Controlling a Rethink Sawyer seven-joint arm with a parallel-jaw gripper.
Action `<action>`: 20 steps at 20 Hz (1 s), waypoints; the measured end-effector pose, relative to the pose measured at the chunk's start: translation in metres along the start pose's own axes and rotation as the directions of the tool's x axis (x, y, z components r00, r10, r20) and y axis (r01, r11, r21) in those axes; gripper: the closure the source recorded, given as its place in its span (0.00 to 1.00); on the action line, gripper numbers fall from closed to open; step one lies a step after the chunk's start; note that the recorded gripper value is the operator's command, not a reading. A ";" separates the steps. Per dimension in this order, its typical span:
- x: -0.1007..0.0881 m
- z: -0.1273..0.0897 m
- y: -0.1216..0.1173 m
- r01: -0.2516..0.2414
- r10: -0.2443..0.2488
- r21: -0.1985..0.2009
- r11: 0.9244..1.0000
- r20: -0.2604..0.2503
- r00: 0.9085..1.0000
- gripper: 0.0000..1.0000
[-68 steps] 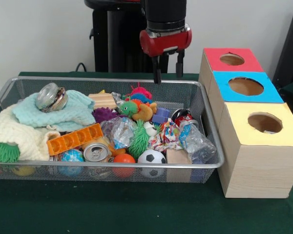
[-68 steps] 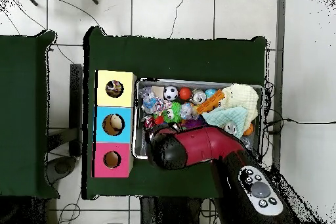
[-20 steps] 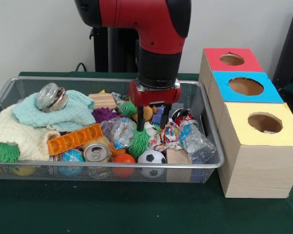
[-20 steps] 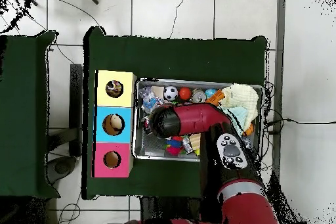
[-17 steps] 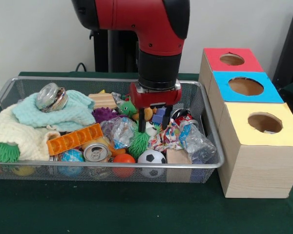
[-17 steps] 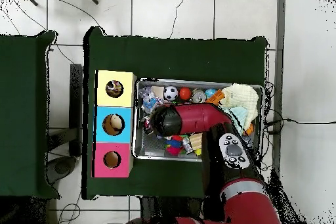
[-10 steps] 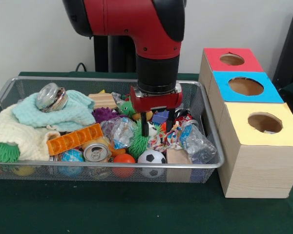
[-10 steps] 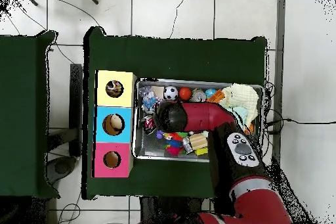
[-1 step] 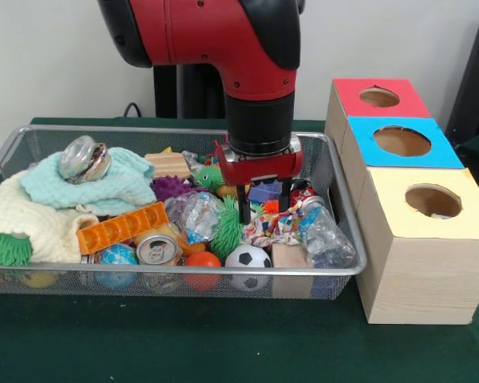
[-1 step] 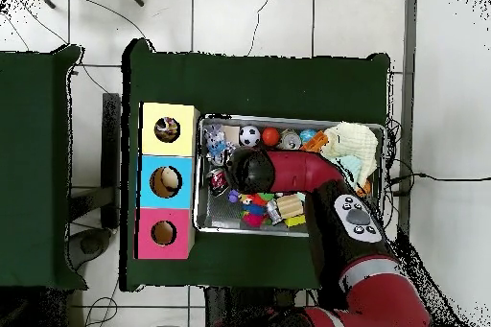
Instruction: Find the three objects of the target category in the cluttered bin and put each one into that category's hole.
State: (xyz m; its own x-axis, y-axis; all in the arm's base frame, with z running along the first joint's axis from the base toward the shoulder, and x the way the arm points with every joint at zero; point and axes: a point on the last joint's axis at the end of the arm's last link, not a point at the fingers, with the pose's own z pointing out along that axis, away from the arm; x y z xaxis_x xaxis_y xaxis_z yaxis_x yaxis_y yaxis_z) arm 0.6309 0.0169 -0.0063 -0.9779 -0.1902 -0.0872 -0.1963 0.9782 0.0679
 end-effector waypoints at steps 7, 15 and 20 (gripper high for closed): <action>0.003 0.009 0.005 0.000 0.000 -0.013 1.000 -0.004 1.000 0.00; 0.002 0.011 0.006 0.001 -0.001 -0.013 1.000 0.013 1.000 0.00; 0.001 0.015 0.014 0.015 -0.015 -0.007 1.000 0.022 1.000 1.00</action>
State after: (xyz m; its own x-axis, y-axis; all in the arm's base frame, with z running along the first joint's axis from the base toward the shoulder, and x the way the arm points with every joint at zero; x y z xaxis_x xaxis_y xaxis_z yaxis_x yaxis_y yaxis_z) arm 0.6277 0.0317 -0.0201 -0.9730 -0.2030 -0.1099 -0.2116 0.9746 0.0733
